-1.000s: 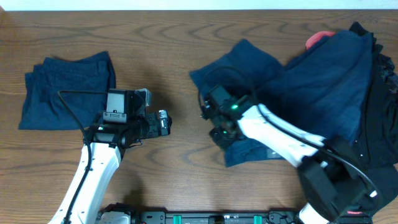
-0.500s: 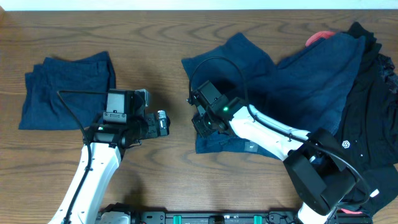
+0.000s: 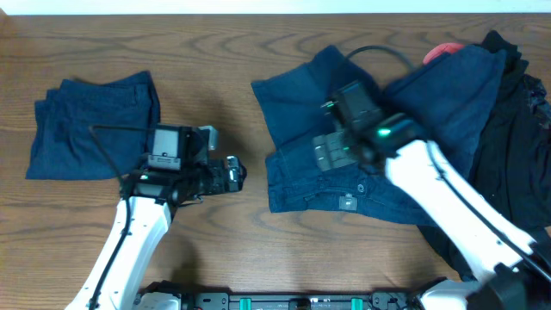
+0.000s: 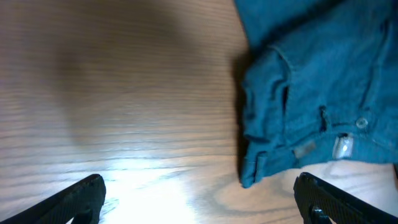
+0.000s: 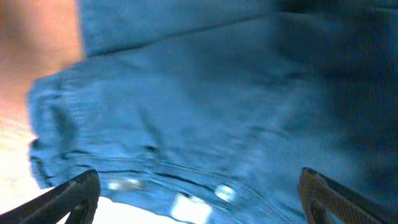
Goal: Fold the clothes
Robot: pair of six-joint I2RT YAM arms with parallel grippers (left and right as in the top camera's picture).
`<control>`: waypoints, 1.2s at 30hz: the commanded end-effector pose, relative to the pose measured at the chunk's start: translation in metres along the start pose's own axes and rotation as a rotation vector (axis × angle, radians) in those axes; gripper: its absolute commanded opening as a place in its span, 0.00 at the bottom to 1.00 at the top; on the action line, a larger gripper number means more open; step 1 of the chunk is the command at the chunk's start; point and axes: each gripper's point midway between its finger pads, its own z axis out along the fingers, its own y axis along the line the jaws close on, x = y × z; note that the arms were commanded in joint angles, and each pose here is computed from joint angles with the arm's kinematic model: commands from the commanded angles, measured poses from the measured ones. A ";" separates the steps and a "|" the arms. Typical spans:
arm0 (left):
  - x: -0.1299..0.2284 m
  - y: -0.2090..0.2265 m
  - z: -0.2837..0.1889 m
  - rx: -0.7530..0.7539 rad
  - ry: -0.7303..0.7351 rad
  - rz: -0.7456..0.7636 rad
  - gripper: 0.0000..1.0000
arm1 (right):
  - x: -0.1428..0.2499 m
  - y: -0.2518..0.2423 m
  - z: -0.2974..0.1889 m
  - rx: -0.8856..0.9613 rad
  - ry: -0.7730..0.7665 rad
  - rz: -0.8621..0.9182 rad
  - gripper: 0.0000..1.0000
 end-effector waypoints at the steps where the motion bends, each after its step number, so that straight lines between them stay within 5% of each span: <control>1: 0.005 -0.016 0.014 0.036 0.043 0.046 0.98 | 0.000 -0.027 -0.012 0.063 -0.008 0.062 0.99; 19: 0.061 -0.063 0.113 0.062 0.272 0.060 1.00 | 0.023 -0.077 -0.015 0.141 0.090 0.207 0.99; 22: 0.067 -0.075 0.115 0.082 0.276 0.102 0.74 | 0.026 -0.084 -0.016 0.172 0.100 0.211 0.99; 25: 0.074 -0.076 0.113 0.075 0.297 0.109 0.08 | 0.039 -0.097 -0.019 0.222 0.147 0.218 0.97; 28: 0.078 -0.061 0.107 0.027 0.329 0.085 0.06 | 0.051 -0.112 -0.022 0.274 0.185 0.287 0.87; 33: 0.055 0.009 0.080 -0.197 0.275 0.002 0.06 | 0.063 -0.142 -0.026 0.314 0.221 0.401 0.47; 36: 0.021 0.058 0.054 -0.315 0.157 -0.104 0.06 | 0.068 -0.160 -0.028 0.325 0.225 0.471 0.41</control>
